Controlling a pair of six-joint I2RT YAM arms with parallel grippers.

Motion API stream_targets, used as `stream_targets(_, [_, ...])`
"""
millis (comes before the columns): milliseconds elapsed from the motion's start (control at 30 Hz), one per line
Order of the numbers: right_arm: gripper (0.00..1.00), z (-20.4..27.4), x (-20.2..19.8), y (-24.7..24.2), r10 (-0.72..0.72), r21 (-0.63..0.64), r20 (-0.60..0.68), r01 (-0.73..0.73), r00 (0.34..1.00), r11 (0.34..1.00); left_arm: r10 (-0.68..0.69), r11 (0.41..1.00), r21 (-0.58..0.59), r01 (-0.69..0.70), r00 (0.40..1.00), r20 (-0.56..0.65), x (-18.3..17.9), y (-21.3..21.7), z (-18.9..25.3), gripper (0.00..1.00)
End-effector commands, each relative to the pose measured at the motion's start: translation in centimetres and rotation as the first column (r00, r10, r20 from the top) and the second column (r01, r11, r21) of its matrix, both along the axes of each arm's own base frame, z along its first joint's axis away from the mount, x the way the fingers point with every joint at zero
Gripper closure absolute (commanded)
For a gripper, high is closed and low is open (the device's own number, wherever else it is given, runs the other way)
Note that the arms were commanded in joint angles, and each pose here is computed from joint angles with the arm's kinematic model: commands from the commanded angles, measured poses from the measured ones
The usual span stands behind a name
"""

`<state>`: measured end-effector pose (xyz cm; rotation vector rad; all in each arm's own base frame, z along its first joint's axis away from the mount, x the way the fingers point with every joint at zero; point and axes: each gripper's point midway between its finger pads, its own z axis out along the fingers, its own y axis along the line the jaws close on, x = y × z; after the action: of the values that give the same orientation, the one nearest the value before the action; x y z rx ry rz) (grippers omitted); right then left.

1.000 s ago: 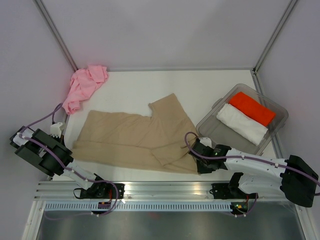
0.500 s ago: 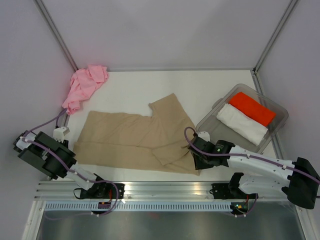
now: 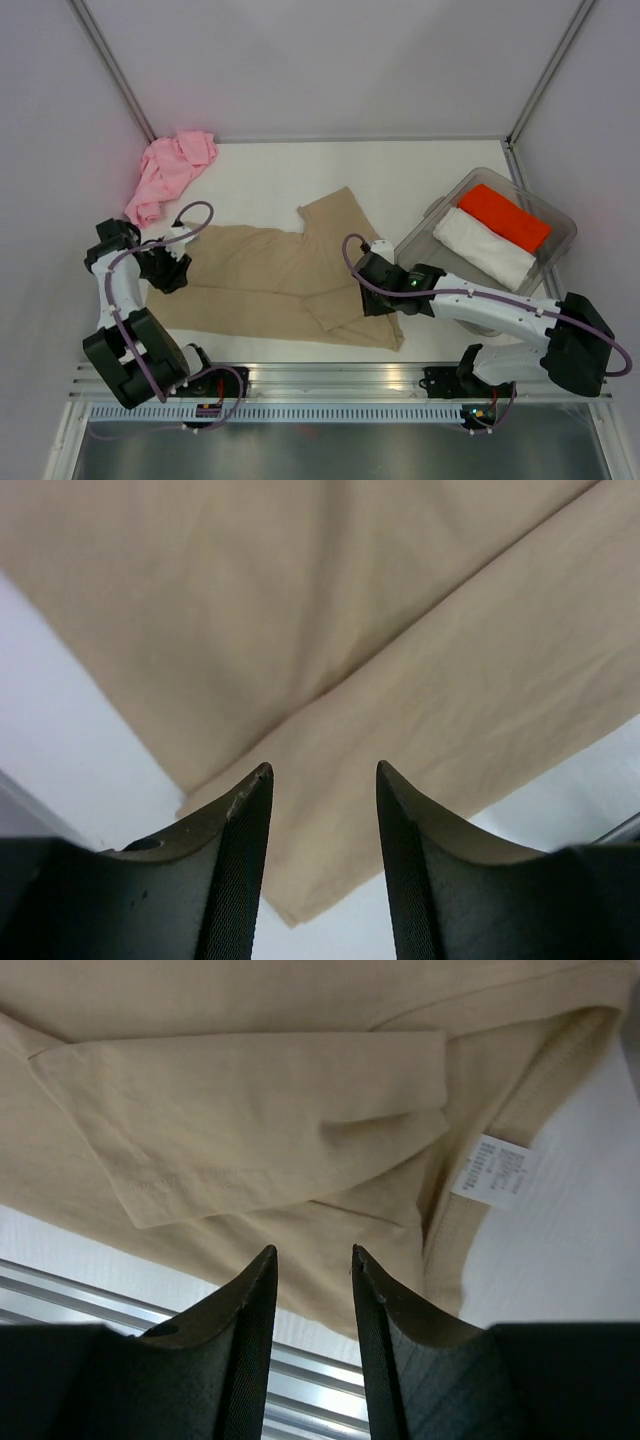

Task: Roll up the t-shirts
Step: Fold the tshirt

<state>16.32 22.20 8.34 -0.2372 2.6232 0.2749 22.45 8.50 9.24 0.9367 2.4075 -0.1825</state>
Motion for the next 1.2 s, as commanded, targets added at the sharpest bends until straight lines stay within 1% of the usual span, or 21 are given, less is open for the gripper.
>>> stream_targets(0, [0.58,-0.3,1.1,3.8,0.069,0.11,0.02,-0.071,0.997,0.991,-0.041,0.992,-0.119,0.044,0.999,0.027,1.2,-4.9,1.7,0.48])
stream_targets(67, [0.57,-1.8,0.8,4.3,0.071,0.076,-0.009,-0.071,0.997,0.995,-0.072,0.986,-0.148,0.07,0.997,-0.007,0.9,-6.6,1.2,0.48])
stream_targets(133, [0.55,-3.1,0.6,3.8,0.024,0.043,-0.031,-0.023,0.999,0.999,-0.134,0.976,-0.177,0.124,0.99,-0.046,0.4,-9.5,0.7,0.48])
stream_targets(167, [0.55,-3.4,0.6,3.5,0.006,0.036,-0.032,-0.005,0.999,0.999,-0.159,0.973,-0.175,0.151,0.987,-0.036,0.6,-10.4,0.7,0.49])
stream_targets(200, [0.53,-3.5,0.6,3.2,-0.023,0.04,-0.029,0.024,0.999,0.999,-0.225,0.96,-0.181,0.216,0.974,-0.035,0.3,-12.5,0.8,0.49])
stream_targets(267, [0.52,-3.2,0.7,2.5,-0.049,0.067,-0.011,0.05,0.999,0.996,-0.29,0.943,-0.163,0.29,0.957,0.022,0.4,-14.5,1.4,0.49])
stream_targets(300, [0.52,-3.0,0.8,2.2,-0.055,0.083,-0.008,0.056,0.998,0.995,-0.377,0.912,-0.147,0.384,0.923,0.07,0.5,-17.0,1.8,0.49])
stream_targets(367, [0.51,-2.2,1.2,1.5,-0.076,0.112,0.003,0.075,0.997,0.991,-0.452,0.874,-0.133,0.468,0.882,0.134,0.0,-19.3,2.6,0.49])
stream_targets(400, [0.5,-1.9,1.3,1.2,-0.073,0.117,0.009,0.071,0.997,0.991,-0.532,0.821,-0.13,0.556,0.827,0.181,-0.5,-21.6,3.1,0.49])
stream_targets(467, [0.49,-2.2,1.5,0.6,-0.055,0.11,0.003,0.054,0.998,0.992,-0.594,0.768,-0.159,0.621,0.783,0.185,-1.9,-23.8,3.0,0.48])
stream_targets(500, [0.49,-2.3,1.6,0.3,-0.05,0.106,0.001,0.049,0.999,0.993,-0.651,0.718,-0.162,0.677,0.735,0.188,-2.9,-25.7,2.9,0.47])
stream_targets(533, [0.49,-2.5,2.0,-0.1,-0.054,0.103,0.002,0.053,0.999,0.993,-0.675,0.698,-0.16,0.698,0.716,0.176,-3.5,-26.7,2.5,0.47])
stream_targets(567, [0.49,-2.5,2.1,0.0,-0.046,0.115,-0.004,0.046,0.999,0.992,-0.696,0.685,-0.145,0.714,0.7,0.159,-4.0,-27.5,1.8,0.47])
stream_targets(600, [0.49,-2.3,2.3,0.0,-0.047,0.116,-0.001,0.047,0.999,0.992,-0.741,0.653,-0.097,0.752,0.66,0.127,-5.3,-28.8,0.7,0.47])
stream_targets(667, [0.49,-1.8,2.7,-0.2,-0.046,0.117,0.015,0.044,0.999,0.992,-0.786,0.603,-0.032,0.797,0.601,0.148,-6.4,-30.5,-1.0,0.47])
stream_targets(700, [0.49,-1.6,2.9,-0.4,-0.048,0.12,0.022,0.045,0.999,0.992,-0.826,0.551,0.004,0.835,0.544,0.147,-7.9,-31.4,-1.9,0.47])
stream_targets(733, [0.49,-1.7,3.2,-0.9,-0.058,0.112,0.019,0.056,0.998,0.992,-0.833,0.534,0.016,0.845,0.522,0.183,-8.0,-32.4,-1.7,0.47])
stream_targets(833, [0.5,-2.5,3.6,-1.9,-0.053,0.096,0.006,0.053,0.999,0.994,-0.843,0.514,0.036,0.857,0.498,0.204,-8.0,-33.8,-1.8,0.45])
stream_targets(967, [0.51,-2.5,4.1,-1.2,-0.02,0.128,0.006,0.019,1.0,0.992,-0.86,0.485,0.088,0.87,0.457,0.23,-7.1,-35.7,-2.1,0.45])
stream_targets(1067, [0.51,-2.8,4.3,-1.0,-0.003,0.117,-0.001,0.003,1.0,0.993,-0.87,0.479,0.103,0.872,0.456,0.186,-6.8,-36.1,-3.6,0.45])
stream_targets(1167, [0.52,-3.1,4.4,-0.9,0.016,0.112,-0.003,-0.015,1.0,0.994,-0.88,0.471,0.112,0.875,0.456,0.133,-6.8,-36.0,-5.2,0.49])
